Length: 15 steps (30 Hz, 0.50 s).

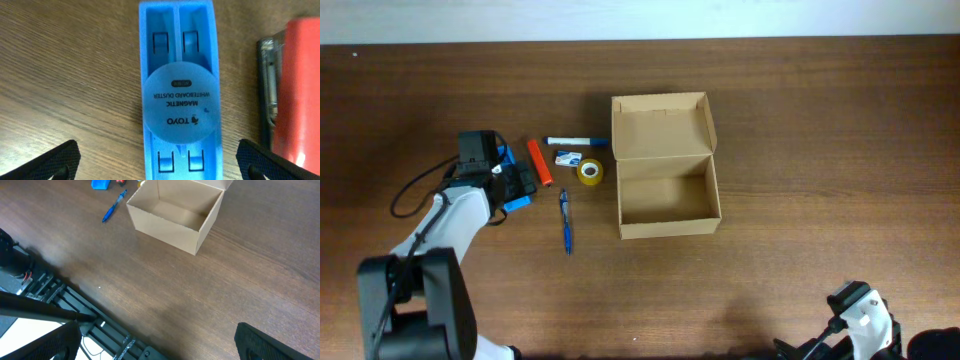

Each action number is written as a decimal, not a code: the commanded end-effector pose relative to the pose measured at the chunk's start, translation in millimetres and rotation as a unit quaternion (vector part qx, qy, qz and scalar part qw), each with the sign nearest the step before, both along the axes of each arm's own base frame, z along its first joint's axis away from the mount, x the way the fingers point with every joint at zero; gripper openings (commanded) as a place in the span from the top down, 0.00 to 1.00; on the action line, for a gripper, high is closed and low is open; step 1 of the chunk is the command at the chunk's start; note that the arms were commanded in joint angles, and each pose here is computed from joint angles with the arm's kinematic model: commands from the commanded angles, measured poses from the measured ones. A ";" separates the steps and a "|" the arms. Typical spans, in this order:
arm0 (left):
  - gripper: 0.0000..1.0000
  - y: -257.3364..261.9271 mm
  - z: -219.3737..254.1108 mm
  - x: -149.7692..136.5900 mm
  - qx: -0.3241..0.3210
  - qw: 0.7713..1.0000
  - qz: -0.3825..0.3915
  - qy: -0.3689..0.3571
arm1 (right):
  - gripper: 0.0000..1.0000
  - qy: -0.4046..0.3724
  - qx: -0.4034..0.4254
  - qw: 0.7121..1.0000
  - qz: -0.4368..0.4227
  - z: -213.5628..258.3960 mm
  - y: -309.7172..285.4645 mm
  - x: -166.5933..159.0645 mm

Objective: Pack container
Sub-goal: 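Reach the left gripper to the blue whiteboard duster and grasp it, then carry the blue duster into the box and release it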

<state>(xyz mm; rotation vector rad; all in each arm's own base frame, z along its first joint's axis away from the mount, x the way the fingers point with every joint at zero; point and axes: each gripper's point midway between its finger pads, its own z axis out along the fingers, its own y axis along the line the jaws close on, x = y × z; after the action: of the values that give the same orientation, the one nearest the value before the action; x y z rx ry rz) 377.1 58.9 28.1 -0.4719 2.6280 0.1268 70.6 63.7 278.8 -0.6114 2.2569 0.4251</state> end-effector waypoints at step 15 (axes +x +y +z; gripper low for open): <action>0.28 -2.9 -26.9 10.1 -0.005 1.000 -0.024 0.014 | 0.01 0.004 -0.001 1.000 -0.004 -0.8 0.1 1.8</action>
<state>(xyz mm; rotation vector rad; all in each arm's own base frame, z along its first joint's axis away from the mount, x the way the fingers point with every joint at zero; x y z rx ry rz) 383.5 56.2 4.2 -0.4338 2.6569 0.1113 70.5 63.7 278.7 -0.6119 2.2572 0.4248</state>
